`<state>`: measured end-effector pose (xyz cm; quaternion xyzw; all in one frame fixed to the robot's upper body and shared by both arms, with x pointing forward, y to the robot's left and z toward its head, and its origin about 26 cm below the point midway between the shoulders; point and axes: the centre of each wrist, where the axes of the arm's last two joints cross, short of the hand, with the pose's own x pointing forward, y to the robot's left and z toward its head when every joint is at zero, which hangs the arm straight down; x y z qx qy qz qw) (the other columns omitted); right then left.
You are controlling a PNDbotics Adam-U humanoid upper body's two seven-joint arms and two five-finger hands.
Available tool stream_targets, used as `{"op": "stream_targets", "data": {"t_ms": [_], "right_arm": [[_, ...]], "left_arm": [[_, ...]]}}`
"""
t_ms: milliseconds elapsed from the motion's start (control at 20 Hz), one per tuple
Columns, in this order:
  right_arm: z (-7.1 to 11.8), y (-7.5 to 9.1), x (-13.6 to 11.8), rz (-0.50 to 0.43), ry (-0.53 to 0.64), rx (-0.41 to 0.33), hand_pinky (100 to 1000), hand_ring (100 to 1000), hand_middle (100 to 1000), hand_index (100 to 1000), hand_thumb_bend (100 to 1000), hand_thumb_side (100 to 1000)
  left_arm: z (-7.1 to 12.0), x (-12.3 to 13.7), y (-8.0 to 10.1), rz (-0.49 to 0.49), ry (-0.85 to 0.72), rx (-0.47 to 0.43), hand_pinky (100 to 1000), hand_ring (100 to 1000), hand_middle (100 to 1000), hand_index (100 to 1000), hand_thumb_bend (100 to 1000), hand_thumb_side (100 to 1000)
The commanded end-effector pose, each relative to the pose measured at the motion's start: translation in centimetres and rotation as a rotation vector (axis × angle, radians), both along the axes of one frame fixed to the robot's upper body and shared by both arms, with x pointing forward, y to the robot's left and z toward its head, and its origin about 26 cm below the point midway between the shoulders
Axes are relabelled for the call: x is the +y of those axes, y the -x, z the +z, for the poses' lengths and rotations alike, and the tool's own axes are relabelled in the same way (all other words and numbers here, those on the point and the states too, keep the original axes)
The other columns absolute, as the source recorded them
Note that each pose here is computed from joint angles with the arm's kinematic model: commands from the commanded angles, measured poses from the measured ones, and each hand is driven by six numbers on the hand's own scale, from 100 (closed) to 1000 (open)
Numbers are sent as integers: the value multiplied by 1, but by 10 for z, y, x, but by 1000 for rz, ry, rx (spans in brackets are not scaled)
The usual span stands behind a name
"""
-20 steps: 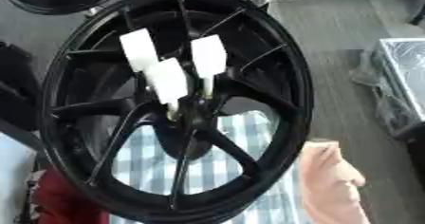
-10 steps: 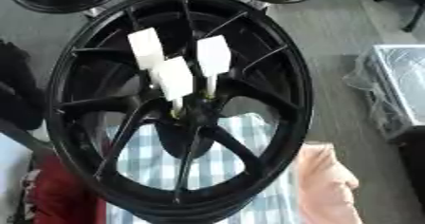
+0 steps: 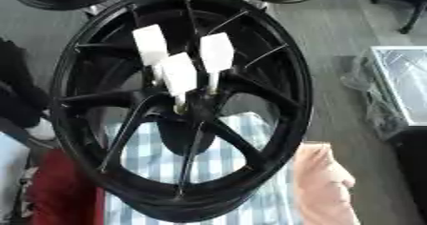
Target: Pull the pin out of the wheel hub.
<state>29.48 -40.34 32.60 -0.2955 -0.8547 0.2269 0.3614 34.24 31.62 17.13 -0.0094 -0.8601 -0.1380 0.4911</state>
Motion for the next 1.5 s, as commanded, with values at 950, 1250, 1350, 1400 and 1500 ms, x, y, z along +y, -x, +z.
{"op": "stream_targets", "data": {"t_ms": [950, 1250, 1350, 1400, 1500], "right_arm": [[20, 11, 99, 261, 569, 191, 824, 796, 775, 902, 100, 199], [11, 7, 109, 276, 627, 272, 826, 804, 781, 899, 100, 202], [10, 6, 112, 273, 650, 307, 831, 808, 783, 900, 100, 207], [10, 6, 114, 271, 662, 320, 833, 809, 784, 900, 100, 210], [10, 5, 119, 265, 680, 338, 836, 811, 784, 899, 100, 215]], "left_arm": [[6, 10, 2, 18, -53, -3, 792, 724, 723, 773, 100, 717], [6, 11, 2, 18, -57, 0, 793, 725, 722, 773, 100, 717], [6, 12, 2, 18, -63, 3, 793, 725, 722, 773, 100, 718], [6, 12, 2, 19, -65, 5, 793, 725, 722, 773, 100, 719], [5, 14, 3, 23, -71, 10, 794, 725, 722, 773, 100, 723]]}}
